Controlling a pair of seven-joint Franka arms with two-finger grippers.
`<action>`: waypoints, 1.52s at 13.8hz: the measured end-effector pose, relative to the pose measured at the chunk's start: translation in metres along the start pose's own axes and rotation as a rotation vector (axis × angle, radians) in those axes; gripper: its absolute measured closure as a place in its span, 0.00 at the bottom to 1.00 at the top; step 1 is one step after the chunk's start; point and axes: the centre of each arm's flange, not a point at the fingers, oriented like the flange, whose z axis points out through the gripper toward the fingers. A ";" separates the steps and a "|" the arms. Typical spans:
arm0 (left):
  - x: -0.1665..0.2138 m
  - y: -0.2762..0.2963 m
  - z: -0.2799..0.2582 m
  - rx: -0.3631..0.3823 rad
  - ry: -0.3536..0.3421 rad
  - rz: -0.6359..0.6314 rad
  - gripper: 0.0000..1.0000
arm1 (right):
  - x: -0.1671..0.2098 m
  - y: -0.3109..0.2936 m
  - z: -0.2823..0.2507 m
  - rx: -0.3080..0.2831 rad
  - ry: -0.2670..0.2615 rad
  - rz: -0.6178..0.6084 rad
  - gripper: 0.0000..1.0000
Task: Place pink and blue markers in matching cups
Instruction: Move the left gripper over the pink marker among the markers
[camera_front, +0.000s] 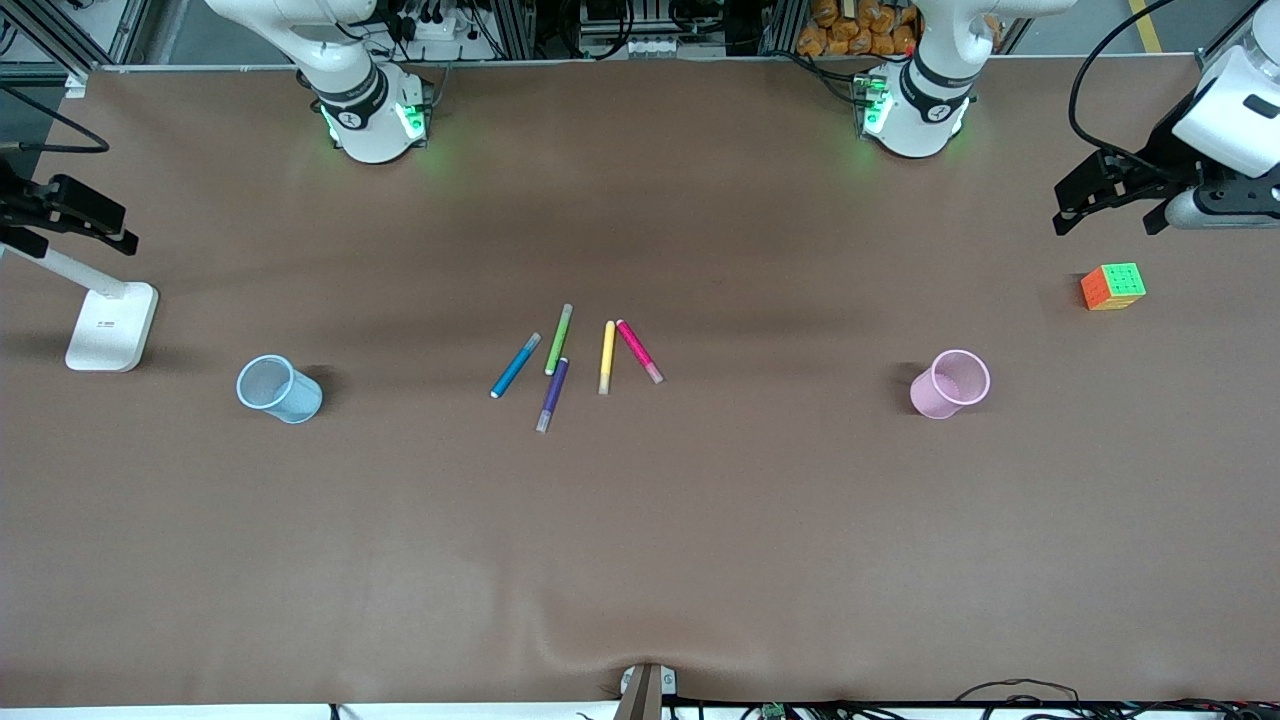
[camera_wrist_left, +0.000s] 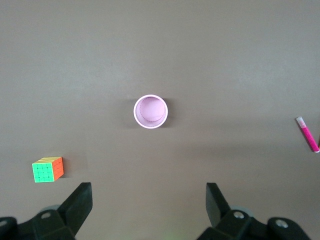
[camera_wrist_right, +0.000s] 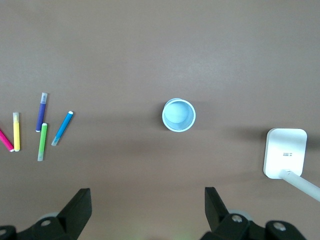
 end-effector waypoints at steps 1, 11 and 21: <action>0.000 0.000 0.001 0.000 -0.002 0.000 0.00 | 0.000 0.000 0.000 0.000 0.000 0.000 0.00; 0.016 0.105 0.073 0.021 -0.087 -0.046 0.00 | 0.004 0.001 0.006 0.001 -0.012 0.001 0.00; 0.010 0.227 0.144 0.065 -0.092 -0.206 0.00 | 0.004 0.005 0.006 0.000 -0.011 0.007 0.00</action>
